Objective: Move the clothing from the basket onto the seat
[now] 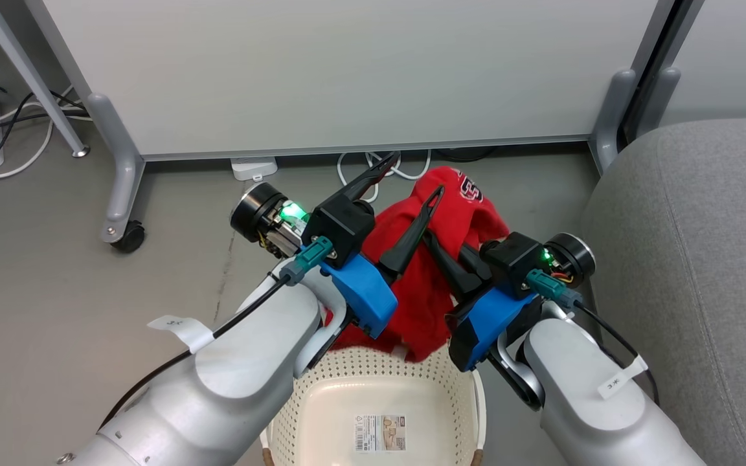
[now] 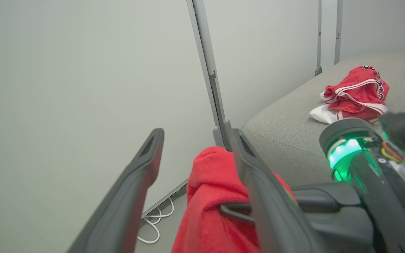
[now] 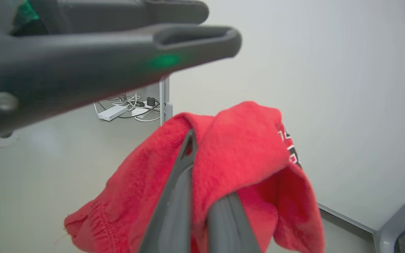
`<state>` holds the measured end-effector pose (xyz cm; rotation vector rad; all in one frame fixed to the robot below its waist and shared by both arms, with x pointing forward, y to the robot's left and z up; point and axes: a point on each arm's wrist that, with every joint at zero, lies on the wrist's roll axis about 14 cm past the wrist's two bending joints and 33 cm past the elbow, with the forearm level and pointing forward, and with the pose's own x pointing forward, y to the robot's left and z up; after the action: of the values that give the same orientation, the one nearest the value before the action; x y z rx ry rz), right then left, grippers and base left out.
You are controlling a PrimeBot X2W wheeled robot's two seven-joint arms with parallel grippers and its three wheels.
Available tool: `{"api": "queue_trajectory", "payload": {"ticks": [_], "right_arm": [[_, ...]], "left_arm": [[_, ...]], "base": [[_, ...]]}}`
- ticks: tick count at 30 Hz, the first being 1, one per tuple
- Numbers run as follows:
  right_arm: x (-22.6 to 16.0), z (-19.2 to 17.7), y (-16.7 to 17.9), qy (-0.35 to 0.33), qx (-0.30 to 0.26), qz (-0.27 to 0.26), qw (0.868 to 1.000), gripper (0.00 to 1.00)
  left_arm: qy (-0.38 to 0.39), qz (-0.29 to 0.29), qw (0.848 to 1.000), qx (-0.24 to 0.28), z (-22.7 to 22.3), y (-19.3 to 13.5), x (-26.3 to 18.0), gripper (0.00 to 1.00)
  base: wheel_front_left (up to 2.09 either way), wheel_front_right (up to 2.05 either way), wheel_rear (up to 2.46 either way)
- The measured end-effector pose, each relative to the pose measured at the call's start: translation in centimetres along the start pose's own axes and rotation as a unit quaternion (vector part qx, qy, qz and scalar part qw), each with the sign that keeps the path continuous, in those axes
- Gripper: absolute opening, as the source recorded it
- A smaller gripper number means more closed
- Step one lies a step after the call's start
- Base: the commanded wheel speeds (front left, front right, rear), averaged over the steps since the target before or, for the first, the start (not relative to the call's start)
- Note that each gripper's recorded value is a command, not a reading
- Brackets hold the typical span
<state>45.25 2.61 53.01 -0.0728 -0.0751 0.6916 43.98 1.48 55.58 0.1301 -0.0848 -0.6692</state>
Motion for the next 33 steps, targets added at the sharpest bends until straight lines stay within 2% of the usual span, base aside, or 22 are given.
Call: {"api": "queue_trajectory", "payload": {"ticks": [7, 19, 28, 33], "right_arm": [[-0.4, -0.2, -2.2, -0.004, 0.015, -0.034, 0.999, 0.0], [-4.2, -1.3, -9.0, -0.001, 0.014, -0.133, 0.991, 0.0], [-9.2, -1.4, -14.4, -0.002, 0.006, -0.223, 0.975, 0.0], [-12.8, -1.3, -16.9, -0.006, 0.005, -0.281, 0.96, 0.0]], "left_arm": [[-0.001, -0.009, 1.0, -0.005, -0.5, -0.5, 0.7, 1.0], [0.003, -0.069, 0.997, -0.019, -2.4, -3.9, 3.1, 1.0], [-0.003, -0.138, 0.99, -0.037, -3.1, -8.0, 5.6, 1.0], [-0.005, -0.18, 0.983, -0.046, -3.6, -10.7, 6.7, 1.0]], "base": [[0.0, 0.0, 0.0], [0.0, 0.0, 0.0], [0.0, 0.0, 0.0], [0.0, 0.0, 0.0]]}}
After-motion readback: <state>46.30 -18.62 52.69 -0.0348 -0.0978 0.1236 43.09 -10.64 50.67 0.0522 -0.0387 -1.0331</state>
